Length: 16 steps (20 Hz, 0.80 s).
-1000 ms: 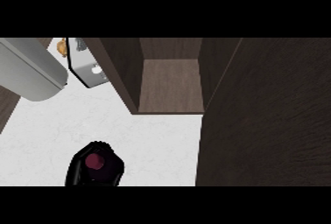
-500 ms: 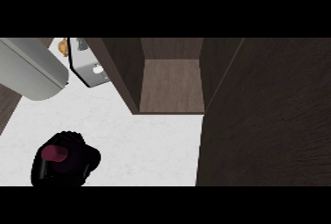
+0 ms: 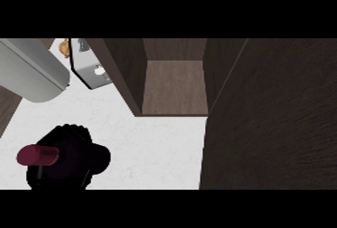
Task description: Pick up the wine, place it into the cabinet and close the cabinet
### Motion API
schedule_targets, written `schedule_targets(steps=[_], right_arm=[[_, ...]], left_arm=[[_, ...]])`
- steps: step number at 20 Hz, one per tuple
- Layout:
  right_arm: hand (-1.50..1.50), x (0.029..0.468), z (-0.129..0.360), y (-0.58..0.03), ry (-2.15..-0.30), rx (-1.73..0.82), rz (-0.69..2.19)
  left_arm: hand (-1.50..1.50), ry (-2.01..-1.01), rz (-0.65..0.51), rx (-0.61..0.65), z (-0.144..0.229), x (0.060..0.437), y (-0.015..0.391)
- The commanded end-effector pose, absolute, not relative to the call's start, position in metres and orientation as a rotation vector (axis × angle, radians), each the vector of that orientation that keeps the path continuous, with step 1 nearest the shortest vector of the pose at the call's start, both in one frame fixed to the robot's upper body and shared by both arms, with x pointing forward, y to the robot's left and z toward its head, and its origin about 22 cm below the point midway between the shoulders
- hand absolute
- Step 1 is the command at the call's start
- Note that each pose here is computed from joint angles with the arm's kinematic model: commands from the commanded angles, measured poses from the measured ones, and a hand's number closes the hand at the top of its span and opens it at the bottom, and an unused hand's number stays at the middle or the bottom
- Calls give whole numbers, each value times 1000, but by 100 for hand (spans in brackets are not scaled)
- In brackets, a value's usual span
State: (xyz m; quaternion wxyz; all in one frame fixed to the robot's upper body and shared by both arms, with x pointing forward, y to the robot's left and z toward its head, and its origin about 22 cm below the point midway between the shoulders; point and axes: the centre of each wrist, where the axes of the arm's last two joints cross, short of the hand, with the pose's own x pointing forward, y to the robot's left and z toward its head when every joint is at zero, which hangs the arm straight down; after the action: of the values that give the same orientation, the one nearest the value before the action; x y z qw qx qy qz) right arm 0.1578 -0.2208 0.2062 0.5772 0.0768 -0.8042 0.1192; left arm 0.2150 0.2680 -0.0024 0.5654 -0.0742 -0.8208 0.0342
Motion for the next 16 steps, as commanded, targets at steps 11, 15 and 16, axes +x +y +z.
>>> schedule_targets(steps=[11,15,16], right_arm=[[-150,132,225,-223,-1926,263,276],[-150,137,211,-232,-1907,232,284],[-150,123,210,-235,-1915,243,296]], left_arm=[[150,-1882,-16,-301,90,226,185],[150,-1903,2,-339,93,217,150],[150,-1914,7,-350,92,235,145]])
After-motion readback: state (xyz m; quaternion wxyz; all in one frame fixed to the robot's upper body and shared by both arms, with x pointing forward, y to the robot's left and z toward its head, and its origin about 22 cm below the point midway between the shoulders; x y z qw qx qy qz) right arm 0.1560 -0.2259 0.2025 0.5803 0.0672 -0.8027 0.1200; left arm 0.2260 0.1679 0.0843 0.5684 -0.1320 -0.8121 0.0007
